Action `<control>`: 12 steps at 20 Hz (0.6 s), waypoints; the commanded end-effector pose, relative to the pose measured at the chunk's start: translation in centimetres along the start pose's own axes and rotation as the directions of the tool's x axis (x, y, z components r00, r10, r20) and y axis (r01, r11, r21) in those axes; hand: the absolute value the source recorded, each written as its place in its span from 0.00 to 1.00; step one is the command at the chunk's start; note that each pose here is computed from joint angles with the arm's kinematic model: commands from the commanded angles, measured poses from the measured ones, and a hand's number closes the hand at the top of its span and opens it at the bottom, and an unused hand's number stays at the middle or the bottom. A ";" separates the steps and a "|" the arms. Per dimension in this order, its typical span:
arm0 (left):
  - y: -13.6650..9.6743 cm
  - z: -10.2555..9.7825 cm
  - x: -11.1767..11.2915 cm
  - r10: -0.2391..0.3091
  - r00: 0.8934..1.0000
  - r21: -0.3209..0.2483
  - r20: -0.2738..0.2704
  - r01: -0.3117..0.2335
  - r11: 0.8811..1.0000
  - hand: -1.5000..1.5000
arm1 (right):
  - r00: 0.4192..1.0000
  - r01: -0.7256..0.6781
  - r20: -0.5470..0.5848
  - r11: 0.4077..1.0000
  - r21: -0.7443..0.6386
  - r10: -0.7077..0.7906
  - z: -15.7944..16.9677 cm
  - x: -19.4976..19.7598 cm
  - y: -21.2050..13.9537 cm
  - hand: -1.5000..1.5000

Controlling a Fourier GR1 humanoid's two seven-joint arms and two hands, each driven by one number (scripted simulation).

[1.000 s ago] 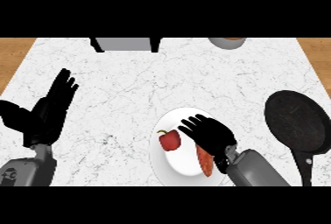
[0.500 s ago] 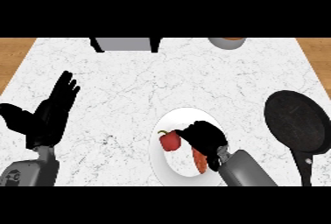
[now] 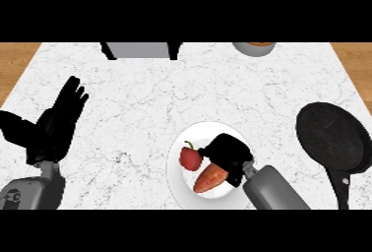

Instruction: Pick the sweet potato from the plate and place it in the pan

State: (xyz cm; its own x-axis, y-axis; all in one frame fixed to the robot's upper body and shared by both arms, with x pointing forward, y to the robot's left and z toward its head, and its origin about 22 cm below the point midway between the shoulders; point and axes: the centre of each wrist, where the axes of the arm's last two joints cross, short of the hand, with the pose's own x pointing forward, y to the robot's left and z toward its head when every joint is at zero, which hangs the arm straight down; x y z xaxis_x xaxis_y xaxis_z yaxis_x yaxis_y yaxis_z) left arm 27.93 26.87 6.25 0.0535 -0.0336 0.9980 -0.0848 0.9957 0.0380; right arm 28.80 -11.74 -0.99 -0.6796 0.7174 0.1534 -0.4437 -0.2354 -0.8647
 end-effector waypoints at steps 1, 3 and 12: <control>-0.3 0.4 -1.1 0.006 1.000 0.004 0.011 -0.006 1.000 0.50 | 0.999 0.036 0.026 0.999 0.018 -0.036 -0.5 0.8 1.5 1.00; 1.7 1.8 1.3 -0.013 1.000 0.005 0.008 0.013 1.000 0.50 | 0.983 0.123 -0.135 0.992 -0.009 -0.123 0.3 -1.8 1.8 1.00; 0.2 -0.3 0.4 0.008 1.000 0.003 -0.008 -0.008 1.000 0.50 | 0.583 0.213 -0.645 0.859 -0.466 -0.494 2.2 -2.4 -1.7 1.00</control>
State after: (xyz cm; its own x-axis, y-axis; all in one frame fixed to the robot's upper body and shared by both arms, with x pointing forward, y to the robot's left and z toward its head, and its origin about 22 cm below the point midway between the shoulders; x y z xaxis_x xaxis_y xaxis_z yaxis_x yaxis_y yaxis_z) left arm 27.40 27.49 6.07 0.0610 -0.0268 0.9978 -0.1068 0.9937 0.0332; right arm 29.60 -14.52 -0.64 -0.0023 0.9817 0.1906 -0.4008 0.1737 -0.8995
